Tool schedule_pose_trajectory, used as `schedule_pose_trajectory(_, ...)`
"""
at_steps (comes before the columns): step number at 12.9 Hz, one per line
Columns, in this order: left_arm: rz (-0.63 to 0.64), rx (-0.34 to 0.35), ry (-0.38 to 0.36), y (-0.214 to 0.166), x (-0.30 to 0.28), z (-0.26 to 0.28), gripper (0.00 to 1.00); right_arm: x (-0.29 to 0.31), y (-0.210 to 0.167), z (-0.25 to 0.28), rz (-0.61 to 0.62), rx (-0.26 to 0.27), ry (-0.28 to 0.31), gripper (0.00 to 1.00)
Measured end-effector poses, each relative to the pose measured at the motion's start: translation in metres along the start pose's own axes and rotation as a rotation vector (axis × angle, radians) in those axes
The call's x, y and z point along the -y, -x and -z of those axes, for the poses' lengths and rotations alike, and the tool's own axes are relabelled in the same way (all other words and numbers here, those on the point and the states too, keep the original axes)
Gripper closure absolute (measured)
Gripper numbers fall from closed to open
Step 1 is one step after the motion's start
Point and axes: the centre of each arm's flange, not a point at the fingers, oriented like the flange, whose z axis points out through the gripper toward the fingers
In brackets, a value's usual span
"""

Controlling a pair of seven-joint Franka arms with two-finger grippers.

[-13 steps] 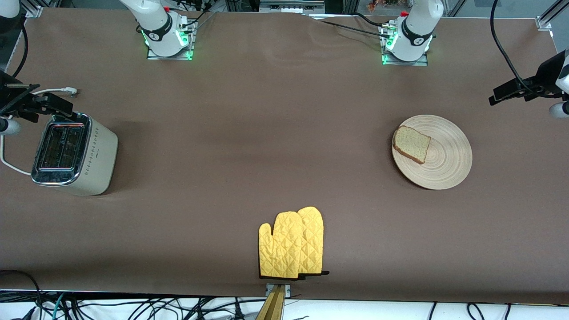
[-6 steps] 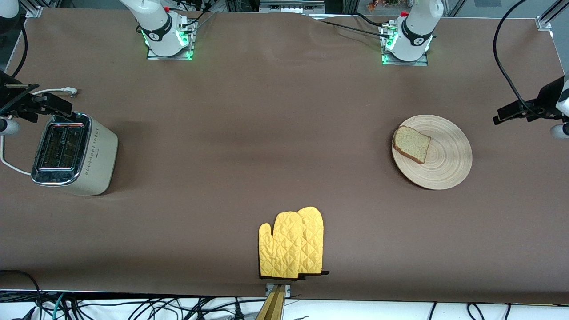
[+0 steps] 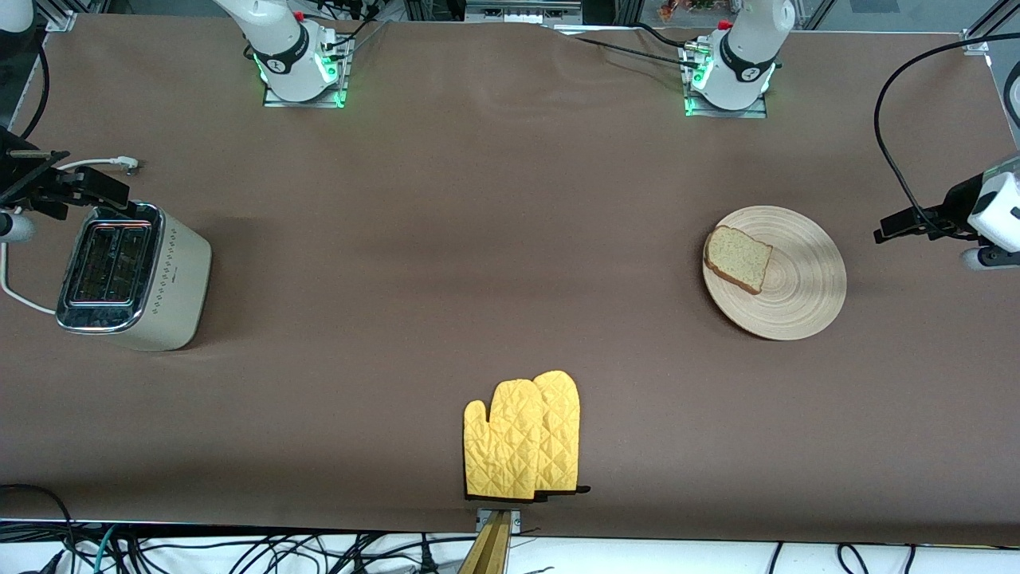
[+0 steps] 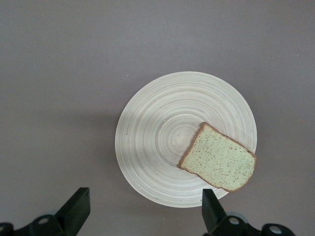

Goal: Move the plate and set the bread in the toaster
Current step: 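Reach the left gripper to the wooden plate rim and grip it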

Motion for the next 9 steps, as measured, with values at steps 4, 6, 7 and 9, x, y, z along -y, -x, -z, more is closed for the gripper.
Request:
schedule_pose_trajectory(4, -0.013, -0.037, -0.006, 0.0, 0.016, -0.034, 0.0, -0.001, 0.0, 0.0, -0.001, -0.001, 0.0, 0.0)
schedule_pose_trajectory(6, -0.035, -0.026, -0.007, -0.001, 0.031, -0.08, 0.0, -0.001, 0.0, 0.0, -0.001, -0.001, 0.0, 0.0)
schedule_pose_trajectory(7, -0.043, -0.004, 0.009, -0.001, 0.039, -0.102, 0.0, -0.001, 0.0, 0.001, -0.001, -0.002, 0.0, 0.0)
schedule_pose_trajectory(9, -0.1, 0.019, 0.111, -0.003, 0.055, -0.138, 0.0, -0.001, 0.0, 0.001, -0.002, -0.002, 0.0, 0.0)
